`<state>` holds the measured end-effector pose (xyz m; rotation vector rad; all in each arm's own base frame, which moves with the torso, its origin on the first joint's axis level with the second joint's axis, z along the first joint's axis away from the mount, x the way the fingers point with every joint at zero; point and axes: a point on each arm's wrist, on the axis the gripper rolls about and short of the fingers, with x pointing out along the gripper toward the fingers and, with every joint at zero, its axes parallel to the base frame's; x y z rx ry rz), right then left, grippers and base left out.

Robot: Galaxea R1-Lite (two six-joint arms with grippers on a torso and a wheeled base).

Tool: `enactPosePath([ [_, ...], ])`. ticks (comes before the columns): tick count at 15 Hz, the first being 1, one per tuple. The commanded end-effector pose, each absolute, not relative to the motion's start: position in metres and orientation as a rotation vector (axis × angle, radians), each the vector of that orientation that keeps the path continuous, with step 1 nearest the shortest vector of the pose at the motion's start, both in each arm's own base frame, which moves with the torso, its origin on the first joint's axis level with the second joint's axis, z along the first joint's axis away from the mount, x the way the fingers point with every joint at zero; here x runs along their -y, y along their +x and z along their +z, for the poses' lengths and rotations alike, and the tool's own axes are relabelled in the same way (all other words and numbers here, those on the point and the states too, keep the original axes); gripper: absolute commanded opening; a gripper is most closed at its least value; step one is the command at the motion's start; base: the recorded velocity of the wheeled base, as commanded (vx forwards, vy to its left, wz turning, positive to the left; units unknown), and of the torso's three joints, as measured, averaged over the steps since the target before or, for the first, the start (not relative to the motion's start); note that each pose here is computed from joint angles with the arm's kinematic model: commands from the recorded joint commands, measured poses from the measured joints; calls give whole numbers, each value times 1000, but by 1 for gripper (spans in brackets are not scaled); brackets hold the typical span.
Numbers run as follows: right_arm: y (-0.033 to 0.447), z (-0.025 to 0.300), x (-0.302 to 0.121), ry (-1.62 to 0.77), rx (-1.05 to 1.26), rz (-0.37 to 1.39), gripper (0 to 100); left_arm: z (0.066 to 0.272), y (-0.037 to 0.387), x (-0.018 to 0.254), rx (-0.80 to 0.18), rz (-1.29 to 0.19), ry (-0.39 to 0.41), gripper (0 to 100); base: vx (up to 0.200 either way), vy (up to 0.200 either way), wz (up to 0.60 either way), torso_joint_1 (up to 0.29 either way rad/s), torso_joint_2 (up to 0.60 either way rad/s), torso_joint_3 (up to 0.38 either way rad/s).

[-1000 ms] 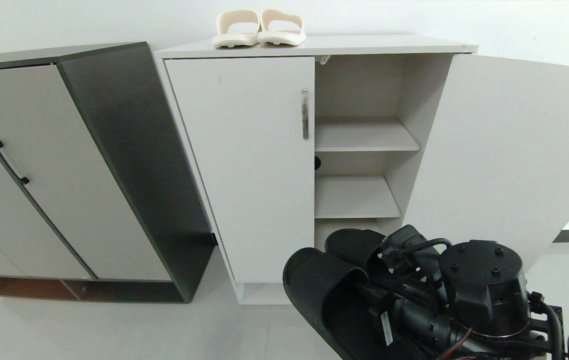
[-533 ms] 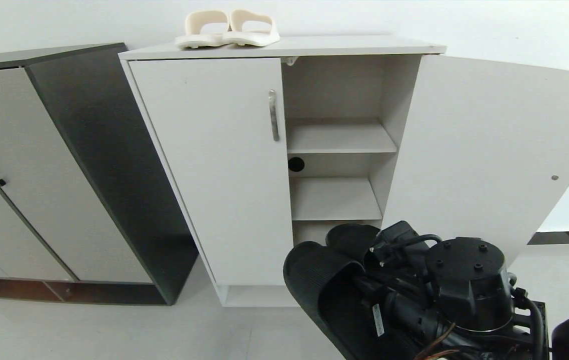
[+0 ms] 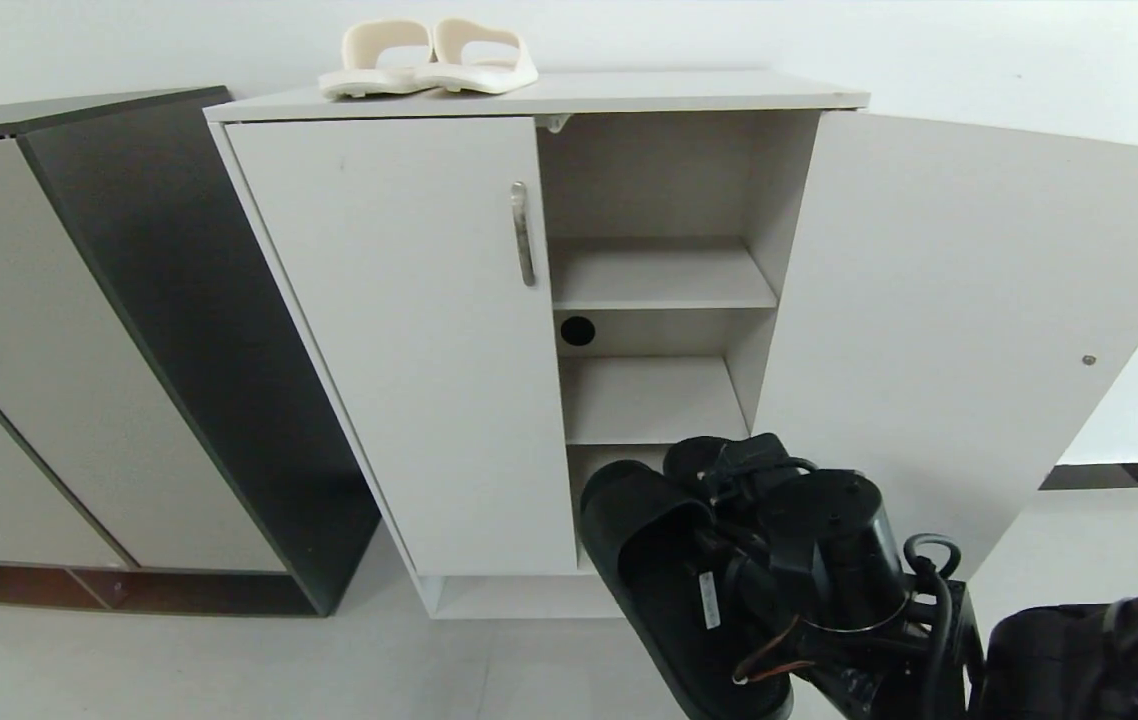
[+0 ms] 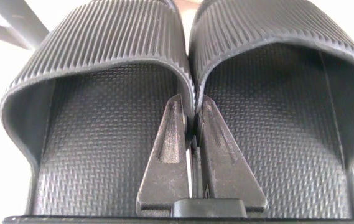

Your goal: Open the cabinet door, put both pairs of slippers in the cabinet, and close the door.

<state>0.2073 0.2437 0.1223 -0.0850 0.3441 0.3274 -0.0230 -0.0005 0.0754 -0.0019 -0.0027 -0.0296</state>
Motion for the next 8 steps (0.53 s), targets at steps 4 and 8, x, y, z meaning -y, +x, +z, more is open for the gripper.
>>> enactPosePath([
  [4,220,101,-252,-113,-380,304,0,75,-23,1,0,-29,-2,0,0,0,0,0,0,0],
  [8,234,91,-254,-108,-387,283,0,75,-23,1,0,-29,0,0,0,0,0,0,0,0],
])
